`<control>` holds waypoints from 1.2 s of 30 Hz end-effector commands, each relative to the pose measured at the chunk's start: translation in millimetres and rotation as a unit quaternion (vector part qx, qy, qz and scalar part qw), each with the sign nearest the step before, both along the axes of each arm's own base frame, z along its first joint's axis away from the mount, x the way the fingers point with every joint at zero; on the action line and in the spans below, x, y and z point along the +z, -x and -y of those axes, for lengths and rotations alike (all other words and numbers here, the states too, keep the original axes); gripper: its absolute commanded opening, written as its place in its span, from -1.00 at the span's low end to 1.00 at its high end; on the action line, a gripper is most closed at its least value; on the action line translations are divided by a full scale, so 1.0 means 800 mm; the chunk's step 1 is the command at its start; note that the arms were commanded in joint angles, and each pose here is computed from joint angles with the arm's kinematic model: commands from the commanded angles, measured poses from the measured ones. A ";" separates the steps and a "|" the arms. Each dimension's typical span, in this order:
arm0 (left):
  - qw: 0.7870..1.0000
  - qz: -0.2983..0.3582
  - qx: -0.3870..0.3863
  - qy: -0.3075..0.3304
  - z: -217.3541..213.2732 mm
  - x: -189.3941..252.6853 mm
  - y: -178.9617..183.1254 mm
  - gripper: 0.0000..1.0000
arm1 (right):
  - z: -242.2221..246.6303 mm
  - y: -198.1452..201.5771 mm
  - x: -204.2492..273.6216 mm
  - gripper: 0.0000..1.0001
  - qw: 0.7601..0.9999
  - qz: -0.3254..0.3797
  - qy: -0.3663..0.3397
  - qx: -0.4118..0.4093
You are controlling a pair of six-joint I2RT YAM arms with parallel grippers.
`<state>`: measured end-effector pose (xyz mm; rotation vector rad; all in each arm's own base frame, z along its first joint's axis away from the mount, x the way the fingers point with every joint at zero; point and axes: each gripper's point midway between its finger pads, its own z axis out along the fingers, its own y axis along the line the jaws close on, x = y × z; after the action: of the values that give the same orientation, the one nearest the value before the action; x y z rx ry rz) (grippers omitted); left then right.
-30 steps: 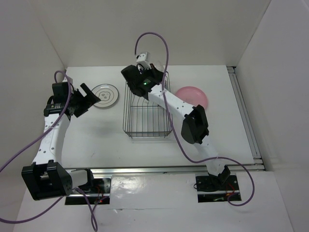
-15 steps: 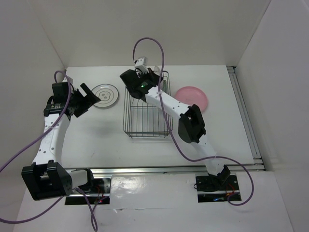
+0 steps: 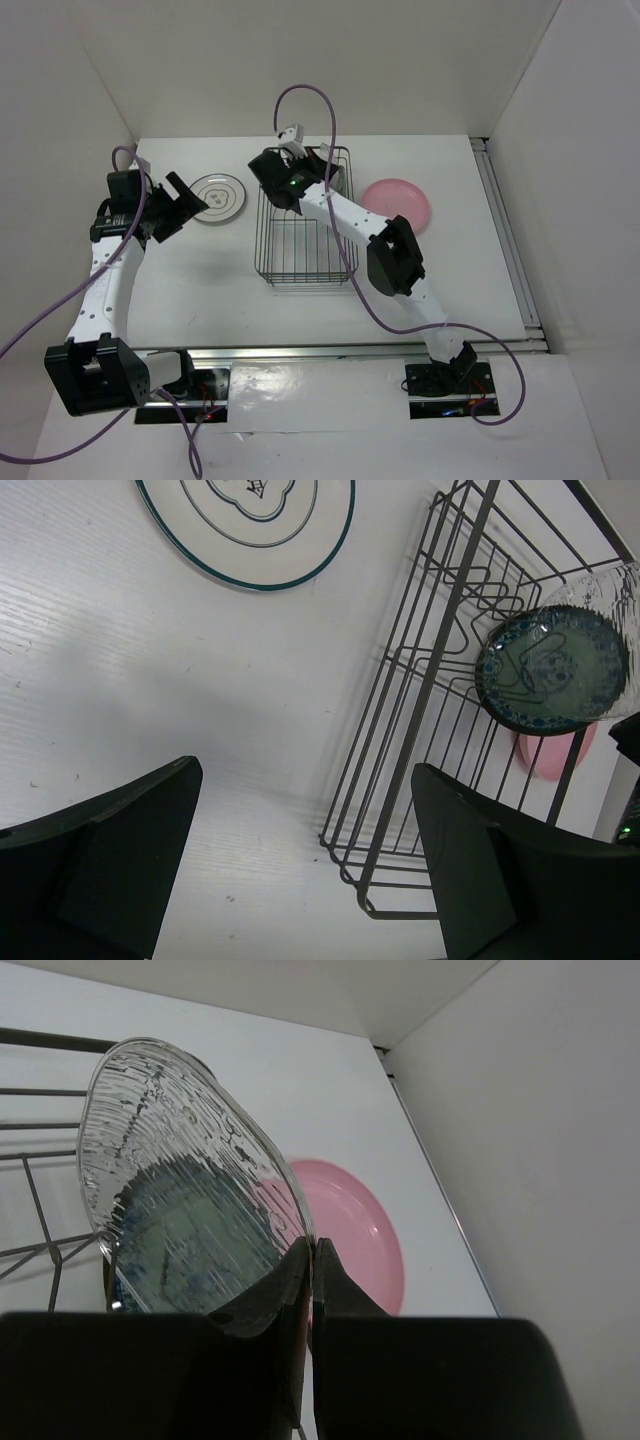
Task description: Load the plates into the dish rack
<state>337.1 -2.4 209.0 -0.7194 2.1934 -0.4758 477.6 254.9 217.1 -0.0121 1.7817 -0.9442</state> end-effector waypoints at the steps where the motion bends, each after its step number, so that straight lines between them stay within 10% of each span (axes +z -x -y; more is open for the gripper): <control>1: 0.999 0.032 -0.004 0.008 0.004 0.023 -0.004 1.00 | -0.010 0.012 0.002 -0.96 1.000 0.022 -0.002 -0.006; 36: 0.999 0.037 -0.007 0.004 0.004 0.026 -0.002 1.00 | -0.027 0.000 -0.033 -0.48 1.000 -0.001 -0.009 0.014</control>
<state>335.9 -4.4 212.5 -0.7084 2.1865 -0.4881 474.8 271.5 180.6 -0.0812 1.8052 -0.9529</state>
